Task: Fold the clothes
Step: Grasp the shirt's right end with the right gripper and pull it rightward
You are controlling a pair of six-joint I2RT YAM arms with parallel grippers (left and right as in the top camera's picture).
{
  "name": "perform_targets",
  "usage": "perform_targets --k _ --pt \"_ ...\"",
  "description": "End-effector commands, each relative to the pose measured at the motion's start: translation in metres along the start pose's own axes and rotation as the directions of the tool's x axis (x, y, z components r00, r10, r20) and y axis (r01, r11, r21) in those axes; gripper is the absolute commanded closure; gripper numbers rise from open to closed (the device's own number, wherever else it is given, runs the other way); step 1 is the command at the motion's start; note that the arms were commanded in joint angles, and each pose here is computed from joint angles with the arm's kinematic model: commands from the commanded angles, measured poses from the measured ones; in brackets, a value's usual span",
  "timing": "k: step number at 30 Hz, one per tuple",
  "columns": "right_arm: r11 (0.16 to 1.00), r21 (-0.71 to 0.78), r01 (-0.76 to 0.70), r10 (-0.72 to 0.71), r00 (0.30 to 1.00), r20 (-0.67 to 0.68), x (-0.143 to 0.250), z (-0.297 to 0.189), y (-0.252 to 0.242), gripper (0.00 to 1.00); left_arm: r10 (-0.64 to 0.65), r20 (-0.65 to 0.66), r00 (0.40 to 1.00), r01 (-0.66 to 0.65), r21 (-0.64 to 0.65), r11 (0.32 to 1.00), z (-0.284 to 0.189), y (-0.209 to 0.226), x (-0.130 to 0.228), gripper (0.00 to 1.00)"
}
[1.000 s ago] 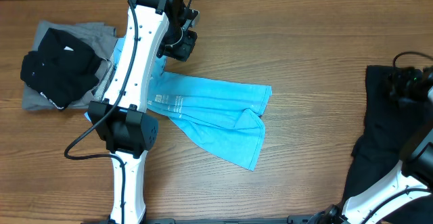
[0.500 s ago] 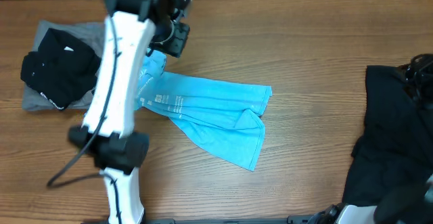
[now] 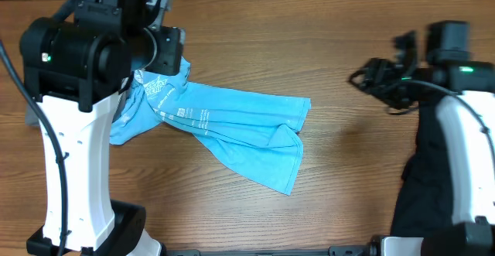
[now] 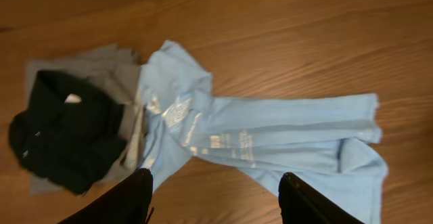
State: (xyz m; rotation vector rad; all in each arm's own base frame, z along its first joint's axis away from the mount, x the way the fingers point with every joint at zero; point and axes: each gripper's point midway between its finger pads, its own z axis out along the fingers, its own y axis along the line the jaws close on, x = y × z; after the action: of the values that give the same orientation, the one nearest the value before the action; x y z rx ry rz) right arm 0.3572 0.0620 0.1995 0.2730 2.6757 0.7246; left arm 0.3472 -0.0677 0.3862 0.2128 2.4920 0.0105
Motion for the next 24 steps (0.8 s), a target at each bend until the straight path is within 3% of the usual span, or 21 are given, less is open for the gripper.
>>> perform_targets --k 1,4,7,13,16,20,21,24 --pt "0.997 -0.006 0.072 -0.073 0.995 -0.066 0.017 0.046 0.013 0.32 -0.087 -0.097 0.991 0.079 -0.085 0.993 0.023 0.03 0.018 0.36" --pt "0.997 -0.014 0.079 -0.08 0.993 -0.09 0.025 0.091 0.021 0.32 -0.137 -0.216 0.967 0.128 -0.057 0.99 0.05 0.04 0.039 0.43" --pt "0.992 0.123 0.041 -0.03 0.996 -0.085 0.023 0.13 -0.002 0.32 -0.145 -0.316 0.938 0.135 -0.053 0.989 0.073 0.048 0.059 0.5" --pt "0.965 0.259 0.038 -0.01 0.994 -0.109 0.025 0.187 -0.046 0.32 -0.138 -0.383 0.913 0.131 -0.046 0.99 0.098 0.047 0.074 0.49" --pt "0.966 0.256 0.03 0.01 0.988 -0.152 0.035 0.204 -0.055 0.34 -0.138 -0.381 0.914 0.131 -0.046 0.99 0.101 0.047 0.073 0.47" --pt "0.991 0.128 0.024 0.005 0.974 -0.226 0.049 0.213 -0.036 0.56 -0.138 -0.369 0.919 0.131 -0.045 0.99 0.102 0.047 0.07 0.44" --pt "0.997 0.066 0.045 -0.028 0.971 -0.238 0.05 0.213 -0.025 0.66 -0.138 -0.362 0.922 0.131 -0.045 0.99 0.103 0.047 0.069 0.43" --pt "0.997 0.053 0.052 -0.037 0.97 -0.241 0.05 0.211 -0.024 0.87 -0.139 -0.358 0.923 0.131 -0.045 0.99 0.103 0.047 0.068 0.42"
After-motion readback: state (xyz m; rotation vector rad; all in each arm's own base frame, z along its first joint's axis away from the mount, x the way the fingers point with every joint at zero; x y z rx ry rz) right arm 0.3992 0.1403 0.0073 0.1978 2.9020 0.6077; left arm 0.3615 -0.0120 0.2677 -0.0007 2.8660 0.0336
